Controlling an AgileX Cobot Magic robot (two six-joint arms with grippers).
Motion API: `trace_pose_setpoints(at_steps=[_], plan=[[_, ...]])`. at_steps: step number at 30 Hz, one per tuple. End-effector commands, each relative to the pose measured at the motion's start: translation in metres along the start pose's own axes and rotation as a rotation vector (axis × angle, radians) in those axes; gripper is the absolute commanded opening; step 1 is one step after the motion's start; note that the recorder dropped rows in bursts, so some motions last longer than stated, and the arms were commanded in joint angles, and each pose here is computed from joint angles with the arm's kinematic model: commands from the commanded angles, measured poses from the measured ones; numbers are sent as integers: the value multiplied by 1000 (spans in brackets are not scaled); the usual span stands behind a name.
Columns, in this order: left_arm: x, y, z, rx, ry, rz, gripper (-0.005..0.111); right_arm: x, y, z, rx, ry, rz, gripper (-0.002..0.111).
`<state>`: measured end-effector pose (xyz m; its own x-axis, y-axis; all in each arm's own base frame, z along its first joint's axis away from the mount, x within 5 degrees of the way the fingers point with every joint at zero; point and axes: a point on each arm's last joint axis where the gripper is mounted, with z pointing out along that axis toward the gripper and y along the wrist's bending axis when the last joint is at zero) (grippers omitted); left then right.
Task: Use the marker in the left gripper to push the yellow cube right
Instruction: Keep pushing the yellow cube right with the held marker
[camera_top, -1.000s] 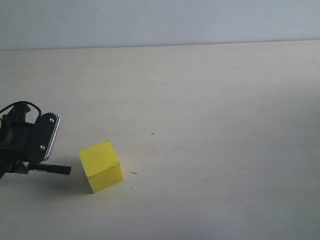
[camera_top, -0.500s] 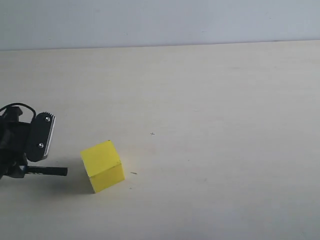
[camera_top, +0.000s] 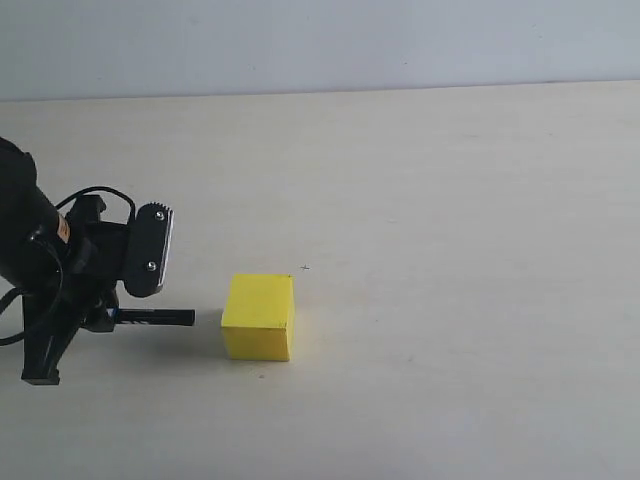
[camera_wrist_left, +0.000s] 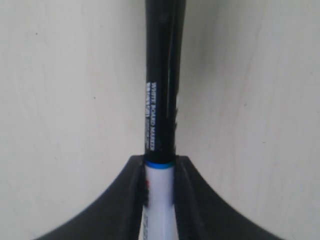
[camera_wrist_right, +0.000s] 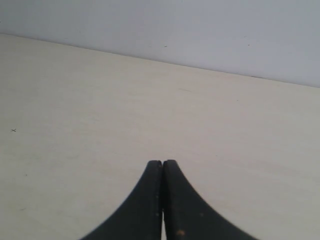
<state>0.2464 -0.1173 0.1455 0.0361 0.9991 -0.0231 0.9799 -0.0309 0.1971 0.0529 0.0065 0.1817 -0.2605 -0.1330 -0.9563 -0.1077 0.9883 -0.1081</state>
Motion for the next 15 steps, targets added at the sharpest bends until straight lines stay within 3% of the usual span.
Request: trace_pose_setpoints(at_steps=[1,5,7,15], plan=[[-16,-2,0,-28,-31,39,0,0,0,0,1,-11,0,0],[-46,-10,0,-76,-89,135,0,0,0,0,1,-11,0,0],[-52,-9,-3,-90,-98,115,0,0,0,0,1,-11,0,0],[-30,-2,-2,-42,-11,15,0,0,0,0,1,-11,0,0]])
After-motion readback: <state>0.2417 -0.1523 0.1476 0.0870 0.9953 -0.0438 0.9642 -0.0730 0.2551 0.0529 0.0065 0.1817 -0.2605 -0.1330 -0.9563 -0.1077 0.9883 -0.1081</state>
